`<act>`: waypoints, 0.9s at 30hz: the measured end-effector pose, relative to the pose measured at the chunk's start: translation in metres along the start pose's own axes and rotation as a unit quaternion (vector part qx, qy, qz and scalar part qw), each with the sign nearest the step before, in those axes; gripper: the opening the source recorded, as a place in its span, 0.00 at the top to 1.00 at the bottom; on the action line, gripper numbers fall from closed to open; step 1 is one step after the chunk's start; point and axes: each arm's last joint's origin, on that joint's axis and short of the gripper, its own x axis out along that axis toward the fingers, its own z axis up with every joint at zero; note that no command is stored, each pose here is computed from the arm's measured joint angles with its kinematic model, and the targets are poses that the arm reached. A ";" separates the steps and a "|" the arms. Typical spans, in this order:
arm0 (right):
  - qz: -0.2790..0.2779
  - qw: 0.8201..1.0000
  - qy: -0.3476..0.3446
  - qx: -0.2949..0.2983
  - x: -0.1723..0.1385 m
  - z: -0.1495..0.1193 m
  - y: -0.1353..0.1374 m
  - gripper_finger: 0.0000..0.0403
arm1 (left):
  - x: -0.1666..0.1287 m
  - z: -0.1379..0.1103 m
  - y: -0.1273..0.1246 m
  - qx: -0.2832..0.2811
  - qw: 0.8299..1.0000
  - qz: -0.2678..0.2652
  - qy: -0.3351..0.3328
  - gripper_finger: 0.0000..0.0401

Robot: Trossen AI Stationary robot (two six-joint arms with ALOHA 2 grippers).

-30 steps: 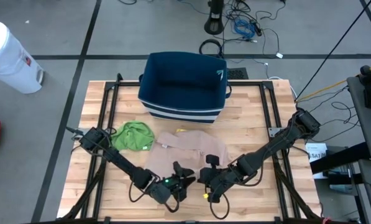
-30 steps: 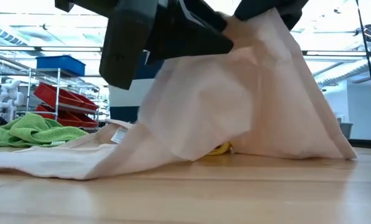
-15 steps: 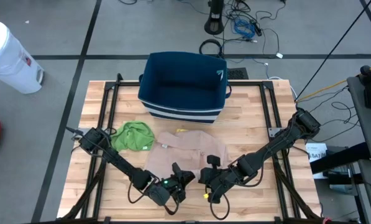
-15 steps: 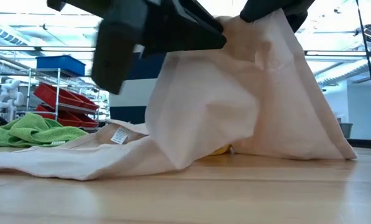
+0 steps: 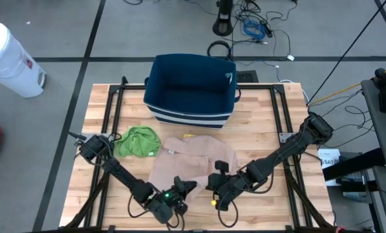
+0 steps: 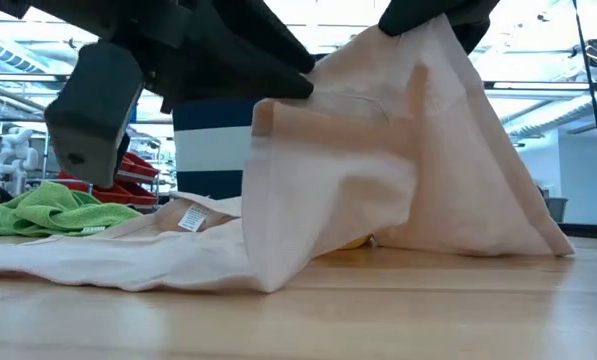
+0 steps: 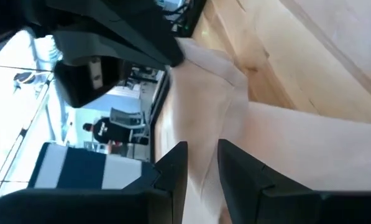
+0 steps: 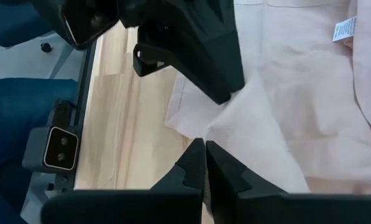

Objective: Fold towel
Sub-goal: Fold the brown towel

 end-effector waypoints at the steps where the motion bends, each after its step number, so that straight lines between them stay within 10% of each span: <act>1: 0.000 1.000 -0.001 0.000 0.000 0.000 0.000 1.00 | 0.000 -0.001 -0.001 0.004 1.000 -0.005 0.001 0.76; 17: 0.015 1.000 -0.021 -0.003 -0.004 0.005 0.002 1.00 | -0.005 -0.012 -0.007 0.098 0.991 0.038 0.086 0.76; 27: 0.015 0.999 -0.032 0.003 -0.011 0.010 -0.001 1.00 | -0.002 -0.008 -0.002 0.058 0.995 0.041 0.068 0.76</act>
